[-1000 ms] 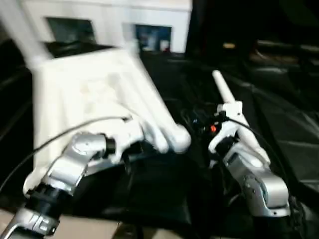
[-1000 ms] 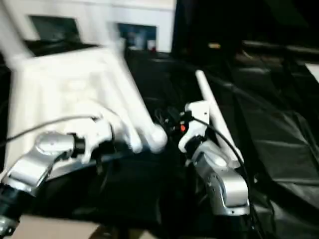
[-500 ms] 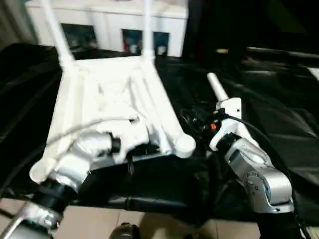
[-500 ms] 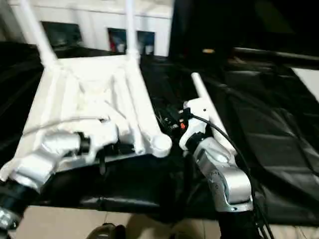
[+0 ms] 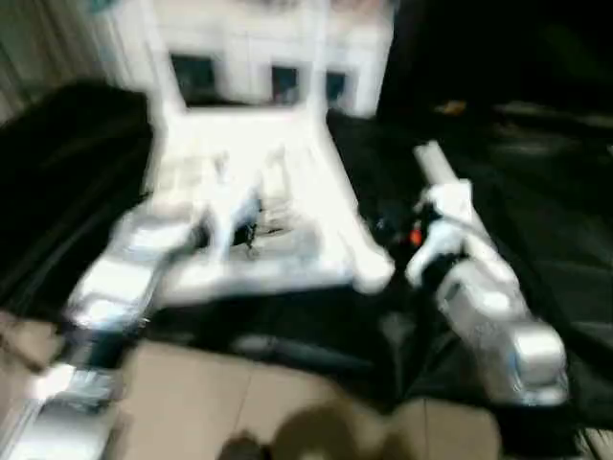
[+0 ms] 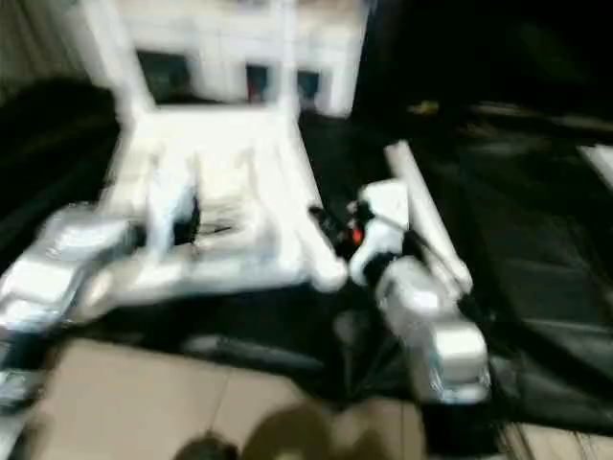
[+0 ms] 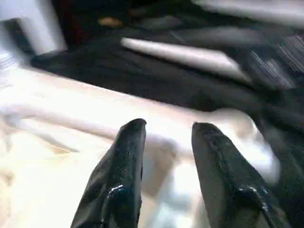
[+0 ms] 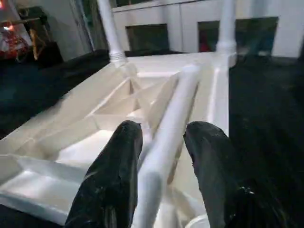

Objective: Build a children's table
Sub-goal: Pick table leg

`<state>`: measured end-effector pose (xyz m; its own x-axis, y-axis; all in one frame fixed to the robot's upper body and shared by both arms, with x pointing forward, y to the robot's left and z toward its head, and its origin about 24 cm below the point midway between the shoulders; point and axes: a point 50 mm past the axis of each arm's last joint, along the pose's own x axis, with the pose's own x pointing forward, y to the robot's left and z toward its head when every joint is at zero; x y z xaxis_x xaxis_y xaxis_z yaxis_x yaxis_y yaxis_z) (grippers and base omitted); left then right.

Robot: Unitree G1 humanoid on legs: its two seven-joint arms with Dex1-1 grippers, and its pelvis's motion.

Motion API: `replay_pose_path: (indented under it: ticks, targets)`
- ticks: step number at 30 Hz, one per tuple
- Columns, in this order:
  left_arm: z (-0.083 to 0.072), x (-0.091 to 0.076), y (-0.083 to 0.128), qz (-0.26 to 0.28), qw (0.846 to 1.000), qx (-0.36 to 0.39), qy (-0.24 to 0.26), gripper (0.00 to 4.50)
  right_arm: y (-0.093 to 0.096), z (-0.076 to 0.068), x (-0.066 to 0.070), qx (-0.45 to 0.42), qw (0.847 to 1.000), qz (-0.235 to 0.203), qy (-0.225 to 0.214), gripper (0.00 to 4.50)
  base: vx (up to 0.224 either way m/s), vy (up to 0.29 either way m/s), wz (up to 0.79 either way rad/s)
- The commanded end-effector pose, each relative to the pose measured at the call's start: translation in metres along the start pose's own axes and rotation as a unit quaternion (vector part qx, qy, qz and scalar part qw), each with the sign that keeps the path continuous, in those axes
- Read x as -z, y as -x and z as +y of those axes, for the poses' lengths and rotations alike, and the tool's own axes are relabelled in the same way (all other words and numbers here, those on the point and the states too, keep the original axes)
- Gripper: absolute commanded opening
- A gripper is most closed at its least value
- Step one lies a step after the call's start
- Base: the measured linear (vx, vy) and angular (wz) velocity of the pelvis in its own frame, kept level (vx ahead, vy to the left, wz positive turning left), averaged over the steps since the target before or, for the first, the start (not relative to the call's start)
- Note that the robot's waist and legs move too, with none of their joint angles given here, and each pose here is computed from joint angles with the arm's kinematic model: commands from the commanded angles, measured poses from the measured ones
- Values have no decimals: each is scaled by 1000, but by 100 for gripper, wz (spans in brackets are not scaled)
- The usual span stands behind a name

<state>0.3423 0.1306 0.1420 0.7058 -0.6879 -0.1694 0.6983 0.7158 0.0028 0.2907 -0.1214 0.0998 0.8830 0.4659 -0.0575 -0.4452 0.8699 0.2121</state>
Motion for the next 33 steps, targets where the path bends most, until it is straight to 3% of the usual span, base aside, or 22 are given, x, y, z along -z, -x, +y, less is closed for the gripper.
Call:
replay_pose_path:
  ticks: [1, 2, 5, 8, 11, 15, 20, 25, 33]
  targets:
    - [-8, 0, -8, 2, 999, -27, 43, 215, 4, -4, -5, 27, 1000, -10, 1, 175, -47, 69, -1]
    - [-16, 3, -17, -1, 997, -23, 74, 215, 4, -5, -8, 45, 999, -20, -2, 175, -47, 69, -1]
    - [-17, 12, -24, 16, 995, -48, 91, 252, 4, -9, -9, 67, 997, -23, -6, 175, -8, 19, -2]
    - [-15, 13, -23, 13, 994, -57, 88, 260, 3, -9, -5, 75, 997, -12, -7, 175, 0, 0, 0]
    - [-11, 9, -19, 15, 994, -87, 61, 298, -1, -2, -3, 30, 999, 5, -10, 212, 0, 0, 0]
    - [4, 9, 1, 25, 989, -128, 72, 336, -18, -3, -16, 16, 1000, 17, 4, 254, 0, 0, 0]
    - [-7, 32, -4, 73, 979, -125, 144, 373, -26, -8, -23, 37, 999, 16, 14, 298, 0, 0, 0]
    - [-19, 51, -18, 111, 965, -121, 206, 410, -20, 1, -15, 43, 998, 34, 12, 340, 0, 0, 0]
    - [-17, 48, -28, 114, 956, -132, 237, 450, -13, 6, -7, 61, 996, 62, 24, 391, 43, -20, 1]
